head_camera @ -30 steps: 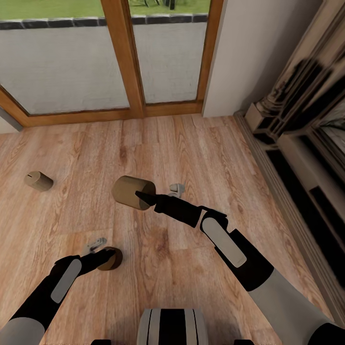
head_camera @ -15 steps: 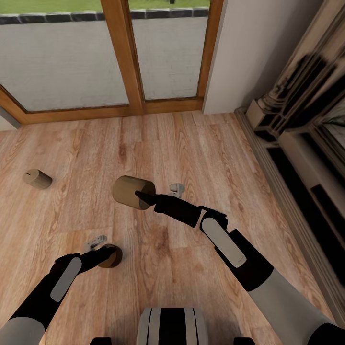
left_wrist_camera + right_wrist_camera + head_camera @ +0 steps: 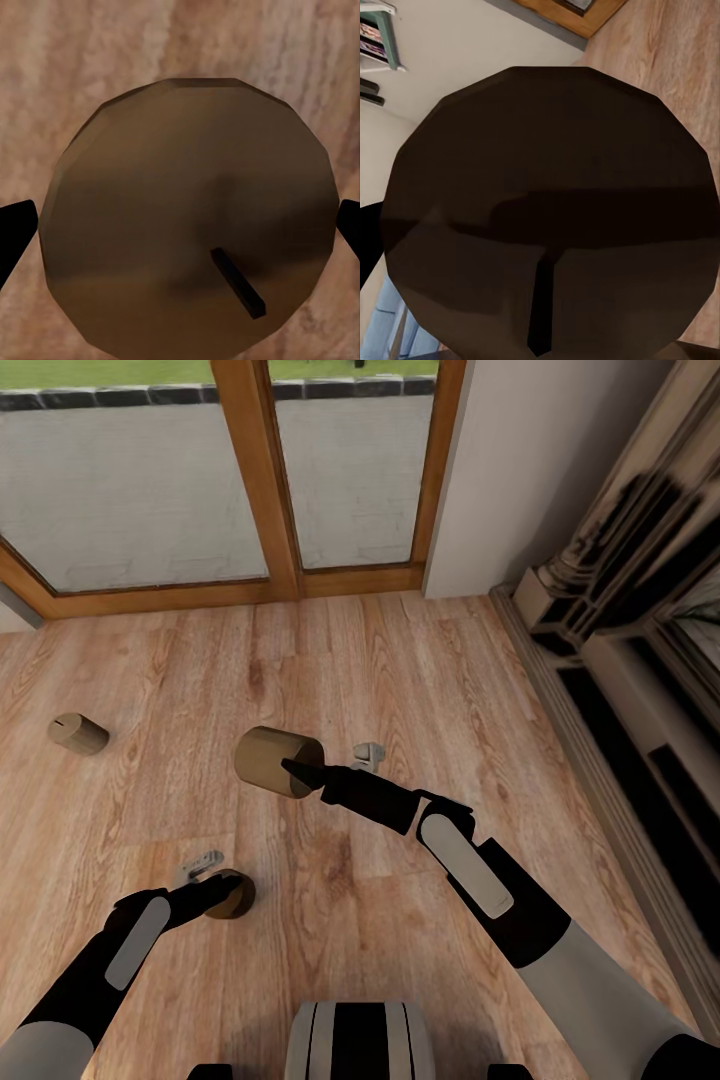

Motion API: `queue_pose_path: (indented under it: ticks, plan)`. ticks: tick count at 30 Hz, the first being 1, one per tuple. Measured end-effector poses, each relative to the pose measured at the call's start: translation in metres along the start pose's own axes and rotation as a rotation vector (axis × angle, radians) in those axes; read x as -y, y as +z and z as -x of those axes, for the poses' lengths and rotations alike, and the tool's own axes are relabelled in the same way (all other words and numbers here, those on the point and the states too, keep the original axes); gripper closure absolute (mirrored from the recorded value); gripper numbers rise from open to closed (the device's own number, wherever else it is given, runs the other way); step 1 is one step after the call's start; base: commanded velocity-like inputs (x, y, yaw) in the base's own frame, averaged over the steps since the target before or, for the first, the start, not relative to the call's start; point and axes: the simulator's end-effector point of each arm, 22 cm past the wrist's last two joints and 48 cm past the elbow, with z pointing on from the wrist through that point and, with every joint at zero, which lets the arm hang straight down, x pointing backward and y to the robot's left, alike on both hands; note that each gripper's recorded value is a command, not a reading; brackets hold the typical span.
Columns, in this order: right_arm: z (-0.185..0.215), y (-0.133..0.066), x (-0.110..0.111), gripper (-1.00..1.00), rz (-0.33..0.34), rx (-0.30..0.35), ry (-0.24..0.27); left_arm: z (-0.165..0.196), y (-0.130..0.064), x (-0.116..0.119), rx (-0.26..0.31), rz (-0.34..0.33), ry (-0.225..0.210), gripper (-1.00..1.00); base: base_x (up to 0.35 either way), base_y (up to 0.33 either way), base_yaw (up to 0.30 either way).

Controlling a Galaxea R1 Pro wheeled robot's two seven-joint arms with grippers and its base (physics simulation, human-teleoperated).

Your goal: Place each of the two pumpkins and all three candles from the living room inside a cabinet in the living room (use any cabinet), then make sure every cabinet is closed, and position the cauldron so it is next to a table in the living room.

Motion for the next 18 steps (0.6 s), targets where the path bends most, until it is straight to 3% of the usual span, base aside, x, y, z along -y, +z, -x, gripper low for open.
queue_pose_path:
  ticks: [10, 11, 18]
  plan:
    - [0.0, 0.0, 0.0001, 1.0, 0.0, 0.0, 0.0, 0.0002, 0.0, -0.0003, 0.0, 0.0, -0.002, -1.0, 0.0, 0.0, 0.0]
    - [0.0, 0.0, 0.0001, 1.0, -0.001, 0.0, 0.0, 0.0001, 0.0, -0.0003, 0.0, 0.0, -0.002, 1.0, 0.0, 0.0, 0.0]
    - [0.0, -0.0002, 0.0003, 1.0, -0.001, 0.0, -0.001, 0.0002, -0.0001, -0.0005, 0.0, 0.001, 0.0, 1.0, 0.0, 0.0, 0.0]
